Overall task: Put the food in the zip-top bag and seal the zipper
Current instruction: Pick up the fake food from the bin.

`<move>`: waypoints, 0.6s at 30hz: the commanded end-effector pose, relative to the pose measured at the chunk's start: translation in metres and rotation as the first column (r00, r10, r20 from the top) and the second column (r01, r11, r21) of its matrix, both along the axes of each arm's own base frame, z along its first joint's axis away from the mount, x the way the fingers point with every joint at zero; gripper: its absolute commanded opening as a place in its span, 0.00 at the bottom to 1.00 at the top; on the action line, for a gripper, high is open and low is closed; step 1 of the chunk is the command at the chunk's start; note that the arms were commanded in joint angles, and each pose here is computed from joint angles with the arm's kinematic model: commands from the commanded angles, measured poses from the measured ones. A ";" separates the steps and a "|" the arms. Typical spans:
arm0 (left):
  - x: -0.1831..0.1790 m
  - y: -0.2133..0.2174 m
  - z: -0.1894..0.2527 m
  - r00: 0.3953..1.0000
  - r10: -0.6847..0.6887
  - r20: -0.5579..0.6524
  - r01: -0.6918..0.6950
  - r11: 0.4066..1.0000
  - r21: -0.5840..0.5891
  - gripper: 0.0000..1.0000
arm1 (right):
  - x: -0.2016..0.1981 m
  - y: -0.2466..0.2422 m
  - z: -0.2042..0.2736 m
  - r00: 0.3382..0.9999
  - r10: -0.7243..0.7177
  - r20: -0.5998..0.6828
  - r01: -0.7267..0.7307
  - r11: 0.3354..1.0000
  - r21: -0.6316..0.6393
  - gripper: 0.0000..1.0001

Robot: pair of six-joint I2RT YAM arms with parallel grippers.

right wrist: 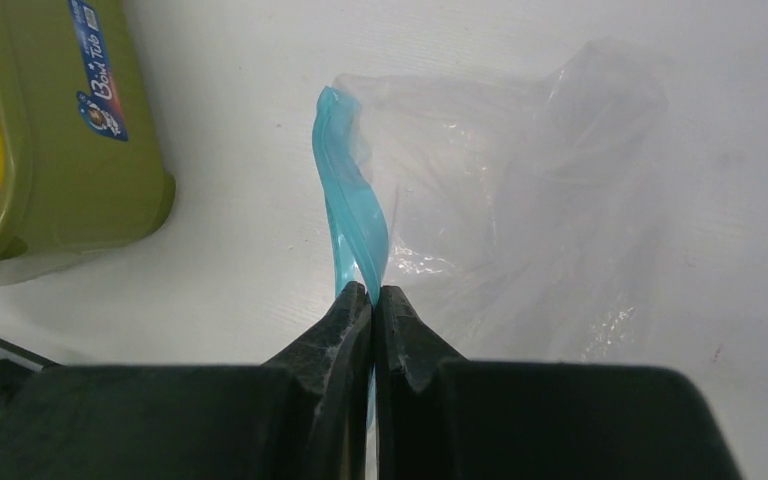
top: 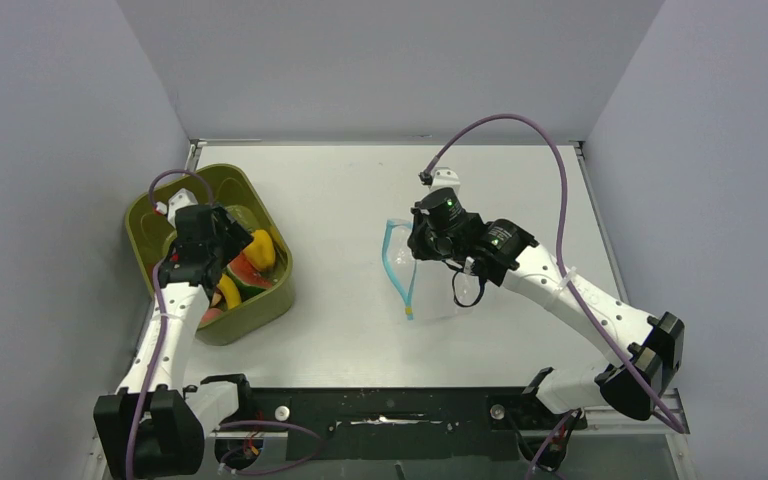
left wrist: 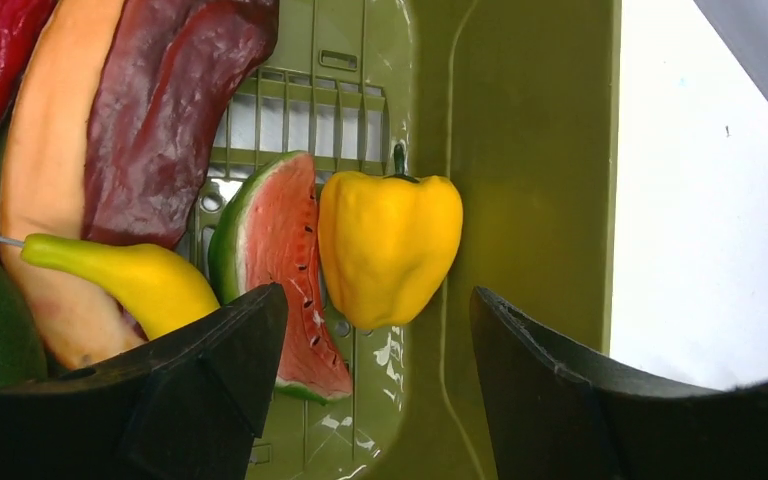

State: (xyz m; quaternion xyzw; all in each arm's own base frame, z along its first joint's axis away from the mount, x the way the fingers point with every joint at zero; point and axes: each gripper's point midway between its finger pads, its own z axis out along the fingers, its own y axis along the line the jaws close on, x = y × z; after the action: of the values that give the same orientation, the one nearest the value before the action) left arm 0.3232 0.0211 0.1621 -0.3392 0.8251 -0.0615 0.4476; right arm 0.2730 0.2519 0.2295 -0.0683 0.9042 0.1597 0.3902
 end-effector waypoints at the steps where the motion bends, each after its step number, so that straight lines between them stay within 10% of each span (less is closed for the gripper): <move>1: 0.023 -0.001 0.018 0.996 -0.029 0.085 0.030 1.000 -0.007 0.67 | 0.000 0.012 0.024 0.997 0.032 0.071 -0.039 0.994 0.100 0.00; 6: 0.023 0.058 0.015 0.978 0.200 0.065 -0.208 0.966 0.153 0.70 | -0.003 0.019 0.026 0.994 0.072 0.085 -0.082 0.989 0.123 0.00; 18: 0.063 0.090 0.000 0.987 0.050 -0.153 0.023 0.897 0.441 0.69 | -0.007 0.014 0.038 0.974 0.147 0.172 -0.166 0.981 0.098 0.00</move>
State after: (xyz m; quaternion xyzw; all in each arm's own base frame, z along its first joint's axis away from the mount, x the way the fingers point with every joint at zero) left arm 0.3601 0.0922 0.1380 -0.2866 0.8537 0.1127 0.4199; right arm 0.2640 0.2633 0.2328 -0.1096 0.8841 0.2089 0.4035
